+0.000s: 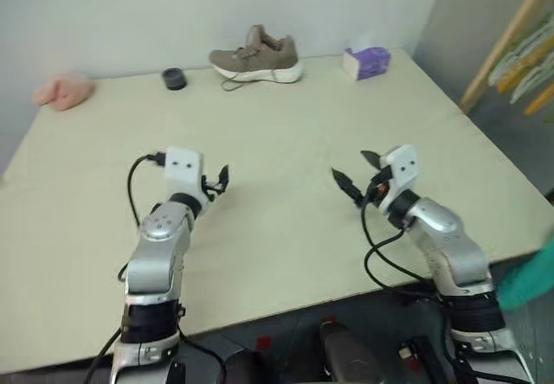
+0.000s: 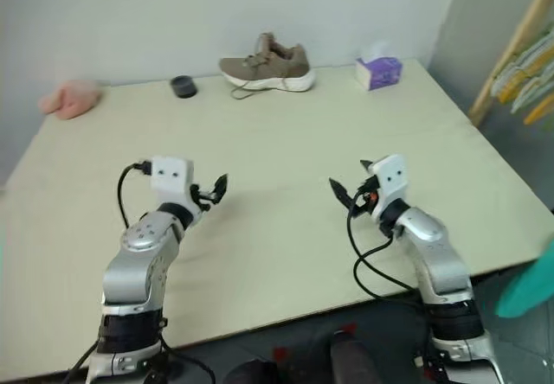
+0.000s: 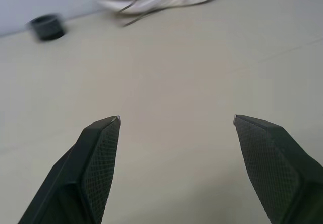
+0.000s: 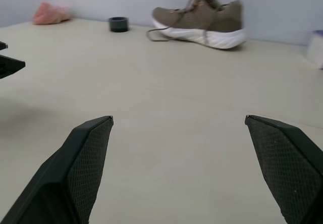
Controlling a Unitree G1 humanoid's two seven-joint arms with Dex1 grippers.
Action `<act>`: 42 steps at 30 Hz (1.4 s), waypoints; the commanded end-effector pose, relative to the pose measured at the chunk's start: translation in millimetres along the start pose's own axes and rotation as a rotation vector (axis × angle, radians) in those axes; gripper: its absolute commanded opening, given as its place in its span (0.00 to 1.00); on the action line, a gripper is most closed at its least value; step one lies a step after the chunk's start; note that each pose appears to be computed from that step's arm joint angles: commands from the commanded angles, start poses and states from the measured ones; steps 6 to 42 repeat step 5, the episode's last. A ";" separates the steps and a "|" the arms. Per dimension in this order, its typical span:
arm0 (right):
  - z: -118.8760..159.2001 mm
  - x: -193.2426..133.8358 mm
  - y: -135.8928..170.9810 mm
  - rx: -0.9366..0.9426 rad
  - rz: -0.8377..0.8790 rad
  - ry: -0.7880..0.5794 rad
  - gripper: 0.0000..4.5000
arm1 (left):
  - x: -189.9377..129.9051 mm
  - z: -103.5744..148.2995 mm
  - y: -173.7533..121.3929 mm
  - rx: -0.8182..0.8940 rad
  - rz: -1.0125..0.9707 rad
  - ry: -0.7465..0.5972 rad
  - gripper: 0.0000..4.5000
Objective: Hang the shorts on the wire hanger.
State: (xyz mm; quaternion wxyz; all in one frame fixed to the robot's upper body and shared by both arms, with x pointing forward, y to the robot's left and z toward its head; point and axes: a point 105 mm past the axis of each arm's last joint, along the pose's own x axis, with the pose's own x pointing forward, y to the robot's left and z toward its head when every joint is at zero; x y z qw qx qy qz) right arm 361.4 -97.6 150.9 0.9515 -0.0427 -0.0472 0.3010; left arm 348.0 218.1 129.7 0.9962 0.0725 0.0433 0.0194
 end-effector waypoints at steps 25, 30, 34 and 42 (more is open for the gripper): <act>5.9 25.8 0.0 -0.049 0.006 -0.061 0.99 | -5.2 16.9 12.8 -0.036 0.092 -0.091 0.84; 5.9 25.8 0.0 -0.049 0.006 -0.061 0.99 | -5.2 16.9 12.8 -0.036 0.092 -0.091 0.84; 5.9 25.8 0.0 -0.049 0.006 -0.061 0.99 | -5.2 16.9 12.8 -0.036 0.092 -0.091 0.84; 5.9 25.8 0.0 -0.049 0.006 -0.061 0.99 | -5.2 16.9 12.8 -0.036 0.092 -0.091 0.84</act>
